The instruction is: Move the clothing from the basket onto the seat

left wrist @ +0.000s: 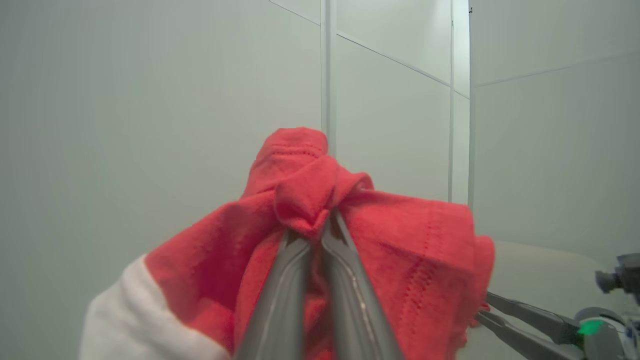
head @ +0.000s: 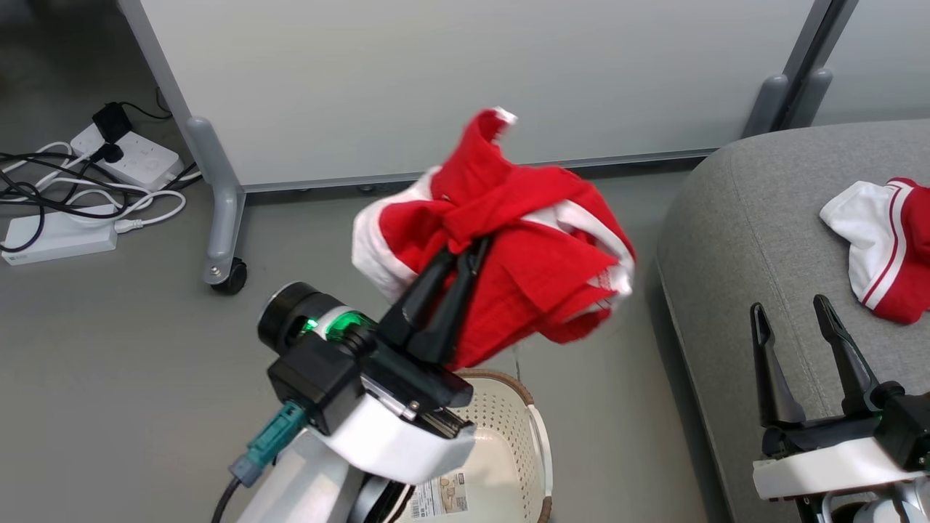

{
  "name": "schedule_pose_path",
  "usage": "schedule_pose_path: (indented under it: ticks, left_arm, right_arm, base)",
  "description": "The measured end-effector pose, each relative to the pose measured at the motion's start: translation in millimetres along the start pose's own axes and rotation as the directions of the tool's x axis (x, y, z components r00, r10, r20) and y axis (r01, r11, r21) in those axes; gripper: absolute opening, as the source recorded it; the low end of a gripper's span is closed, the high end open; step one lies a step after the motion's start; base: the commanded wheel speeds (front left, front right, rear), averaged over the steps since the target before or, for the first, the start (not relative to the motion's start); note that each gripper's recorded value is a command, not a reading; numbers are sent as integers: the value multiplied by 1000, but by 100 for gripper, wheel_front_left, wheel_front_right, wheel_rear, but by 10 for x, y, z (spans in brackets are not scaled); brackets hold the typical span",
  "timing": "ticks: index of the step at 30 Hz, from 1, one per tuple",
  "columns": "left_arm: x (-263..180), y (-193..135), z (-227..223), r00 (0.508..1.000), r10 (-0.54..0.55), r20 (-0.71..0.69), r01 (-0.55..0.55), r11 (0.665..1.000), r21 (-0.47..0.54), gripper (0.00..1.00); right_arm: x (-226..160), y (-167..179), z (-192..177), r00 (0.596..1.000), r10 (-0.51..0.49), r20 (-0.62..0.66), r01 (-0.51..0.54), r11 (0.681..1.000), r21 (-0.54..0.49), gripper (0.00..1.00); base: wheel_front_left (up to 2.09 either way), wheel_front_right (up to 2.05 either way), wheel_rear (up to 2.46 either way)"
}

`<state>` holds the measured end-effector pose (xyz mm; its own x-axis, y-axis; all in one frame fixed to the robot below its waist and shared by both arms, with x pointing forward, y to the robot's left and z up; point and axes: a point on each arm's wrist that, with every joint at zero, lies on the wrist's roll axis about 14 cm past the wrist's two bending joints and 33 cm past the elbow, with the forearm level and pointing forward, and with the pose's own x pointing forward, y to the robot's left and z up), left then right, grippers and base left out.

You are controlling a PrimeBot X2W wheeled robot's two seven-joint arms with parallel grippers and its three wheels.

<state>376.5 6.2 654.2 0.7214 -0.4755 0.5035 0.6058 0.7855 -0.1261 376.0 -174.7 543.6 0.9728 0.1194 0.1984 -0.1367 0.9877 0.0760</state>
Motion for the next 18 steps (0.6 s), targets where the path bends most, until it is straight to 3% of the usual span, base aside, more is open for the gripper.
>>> schedule_pose_path:
  ticks: [6,18]
  left_arm:
    - [-21,-174,-33,999,-44,-7,44,999,-23,0]
    - [-10,-196,-7,999,-43,2,44,998,-33,0]
  right_arm:
    - [-18,-6,11,1000,-4,2,4,1000,2,100]
    - [-24,-18,19,1000,-14,6,14,1000,10,100]
  base:
    - [0,0,0]
    - [0,0,0]
